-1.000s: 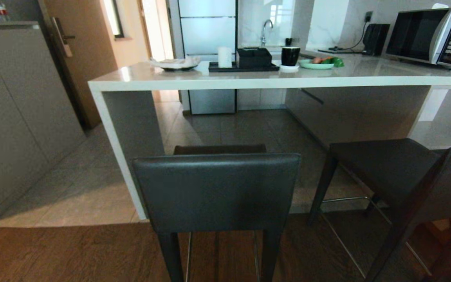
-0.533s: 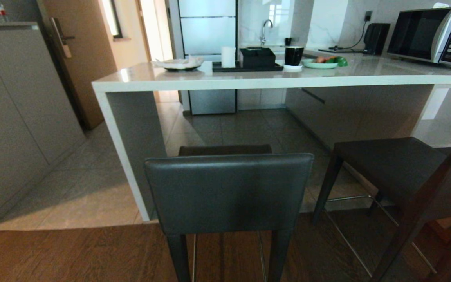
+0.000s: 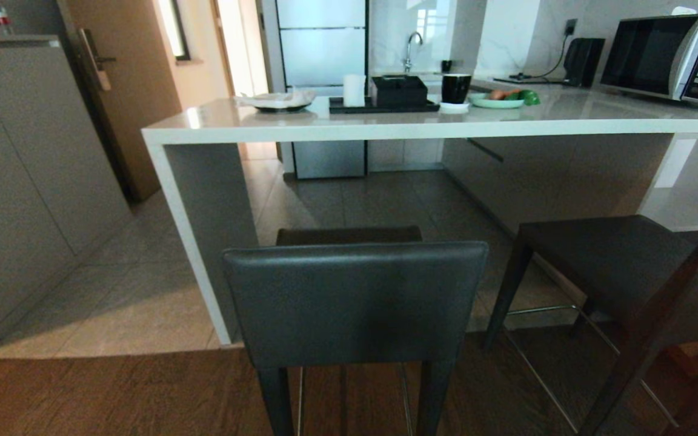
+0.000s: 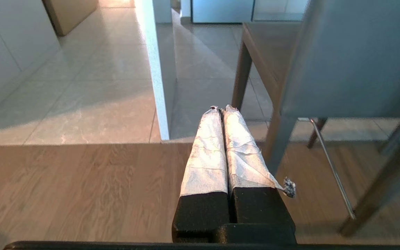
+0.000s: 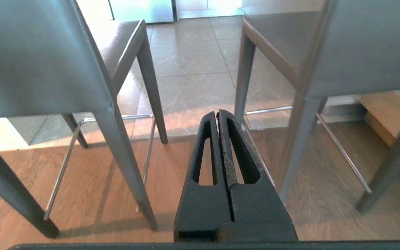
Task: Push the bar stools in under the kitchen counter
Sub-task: Push the gray chair back under the dining table
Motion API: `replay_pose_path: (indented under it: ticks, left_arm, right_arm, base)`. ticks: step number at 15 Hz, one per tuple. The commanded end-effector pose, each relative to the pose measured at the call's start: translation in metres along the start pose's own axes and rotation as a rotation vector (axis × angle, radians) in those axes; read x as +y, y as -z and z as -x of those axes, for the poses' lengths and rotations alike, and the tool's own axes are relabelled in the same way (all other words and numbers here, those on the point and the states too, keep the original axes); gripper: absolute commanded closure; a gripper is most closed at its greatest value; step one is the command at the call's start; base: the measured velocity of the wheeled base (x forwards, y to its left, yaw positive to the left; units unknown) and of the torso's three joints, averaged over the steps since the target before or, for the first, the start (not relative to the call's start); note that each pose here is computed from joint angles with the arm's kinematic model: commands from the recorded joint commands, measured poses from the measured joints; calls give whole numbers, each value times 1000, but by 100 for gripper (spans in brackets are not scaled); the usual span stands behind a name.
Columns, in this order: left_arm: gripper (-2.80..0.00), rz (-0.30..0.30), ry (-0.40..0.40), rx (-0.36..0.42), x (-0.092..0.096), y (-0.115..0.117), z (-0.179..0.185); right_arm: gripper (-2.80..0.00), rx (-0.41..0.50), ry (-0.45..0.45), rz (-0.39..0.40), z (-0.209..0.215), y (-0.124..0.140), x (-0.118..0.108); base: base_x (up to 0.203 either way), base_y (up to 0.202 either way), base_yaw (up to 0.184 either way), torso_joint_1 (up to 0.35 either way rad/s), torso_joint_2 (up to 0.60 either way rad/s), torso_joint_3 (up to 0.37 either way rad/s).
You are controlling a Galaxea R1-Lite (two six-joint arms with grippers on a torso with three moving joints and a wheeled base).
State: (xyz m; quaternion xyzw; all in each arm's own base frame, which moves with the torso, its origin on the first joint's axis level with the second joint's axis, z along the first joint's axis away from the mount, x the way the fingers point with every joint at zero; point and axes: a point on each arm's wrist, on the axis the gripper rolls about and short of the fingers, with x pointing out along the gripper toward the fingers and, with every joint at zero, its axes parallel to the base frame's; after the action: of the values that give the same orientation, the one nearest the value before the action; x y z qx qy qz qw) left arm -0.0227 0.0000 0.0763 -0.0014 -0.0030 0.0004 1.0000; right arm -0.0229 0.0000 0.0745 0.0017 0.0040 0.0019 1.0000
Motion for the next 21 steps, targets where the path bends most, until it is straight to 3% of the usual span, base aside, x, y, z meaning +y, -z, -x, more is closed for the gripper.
replay_pose_path:
  ticks: [1, 21]
  left_arm:
    - [0, 0, 0, 3, 0, 0, 0]
    - [0, -15, 3, 3, 0, 0, 0]
  right_arm:
    - [0, 3, -1, 0, 0, 0, 0]
    - [0, -2, -1, -3, 0, 0, 0]
  base:
    - [179, 0, 0, 2, 6, 2]
    - [13, 0, 0, 1, 0, 0]
